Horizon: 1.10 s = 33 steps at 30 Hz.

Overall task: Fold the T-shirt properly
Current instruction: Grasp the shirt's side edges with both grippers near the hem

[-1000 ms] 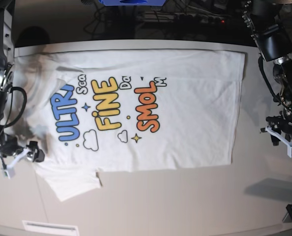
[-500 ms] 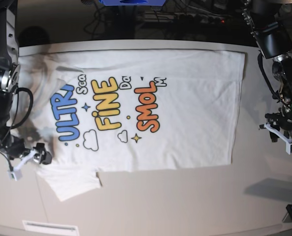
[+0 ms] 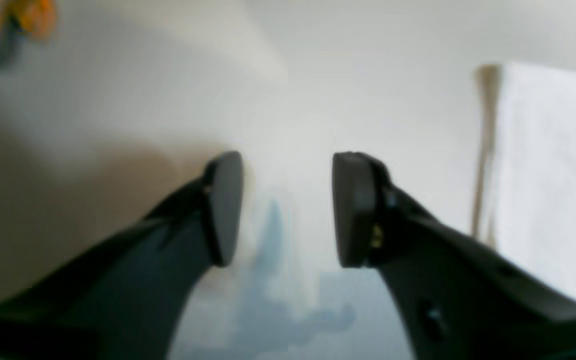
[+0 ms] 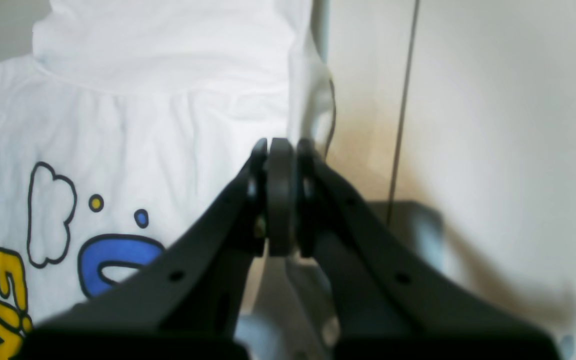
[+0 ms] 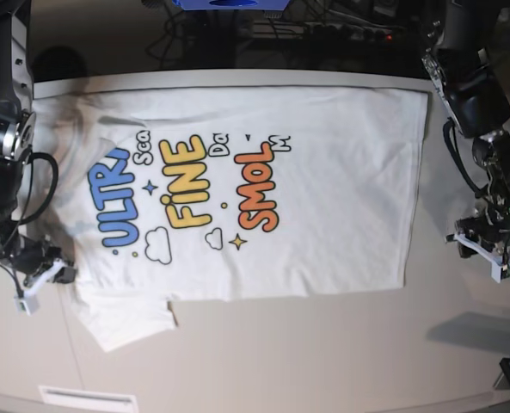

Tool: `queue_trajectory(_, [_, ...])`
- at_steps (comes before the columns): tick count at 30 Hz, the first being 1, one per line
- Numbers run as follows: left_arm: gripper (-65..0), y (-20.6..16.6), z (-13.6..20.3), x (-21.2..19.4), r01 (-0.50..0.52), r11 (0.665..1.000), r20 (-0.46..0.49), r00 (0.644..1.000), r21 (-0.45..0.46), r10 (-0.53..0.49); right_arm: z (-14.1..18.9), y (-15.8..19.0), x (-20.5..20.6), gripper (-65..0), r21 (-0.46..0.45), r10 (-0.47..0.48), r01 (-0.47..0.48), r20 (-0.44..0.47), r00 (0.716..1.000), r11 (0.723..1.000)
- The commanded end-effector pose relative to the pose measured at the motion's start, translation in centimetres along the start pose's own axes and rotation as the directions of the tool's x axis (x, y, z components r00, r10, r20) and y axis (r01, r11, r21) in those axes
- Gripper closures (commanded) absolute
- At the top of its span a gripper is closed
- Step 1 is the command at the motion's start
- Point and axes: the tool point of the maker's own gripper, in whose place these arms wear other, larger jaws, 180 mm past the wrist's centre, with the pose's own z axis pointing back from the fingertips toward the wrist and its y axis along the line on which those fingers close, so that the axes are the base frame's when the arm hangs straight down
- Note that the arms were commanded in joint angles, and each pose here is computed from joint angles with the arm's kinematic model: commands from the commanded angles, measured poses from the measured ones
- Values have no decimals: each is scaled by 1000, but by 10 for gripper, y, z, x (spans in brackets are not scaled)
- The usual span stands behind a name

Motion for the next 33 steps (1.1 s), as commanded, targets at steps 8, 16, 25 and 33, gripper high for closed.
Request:
queue_trajectory(8, [-395, -35, -16, 47, -182, 958, 67, 977, -220, 200, 6, 1, 31, -7, 7, 19, -20, 72, 997, 1000])
queue_trajectory(16, [-395, -58, -36, 39, -292, 914, -21, 954, -281, 298, 7, 0, 31, -9, 3, 21, -21, 71, 997, 1000])
queue_trajectory(25, [-393, -97, -49, 32, -226, 927, -93, 974, -300, 208, 7, 1, 30, -9, 5, 20, -21, 71, 997, 1000])
queue_trajectory(33, [-393, -114, -62, 8, -273, 922, -132, 961, -276, 245, 9, -4, 26, -9, -4, 21, -21, 62, 998, 1000])
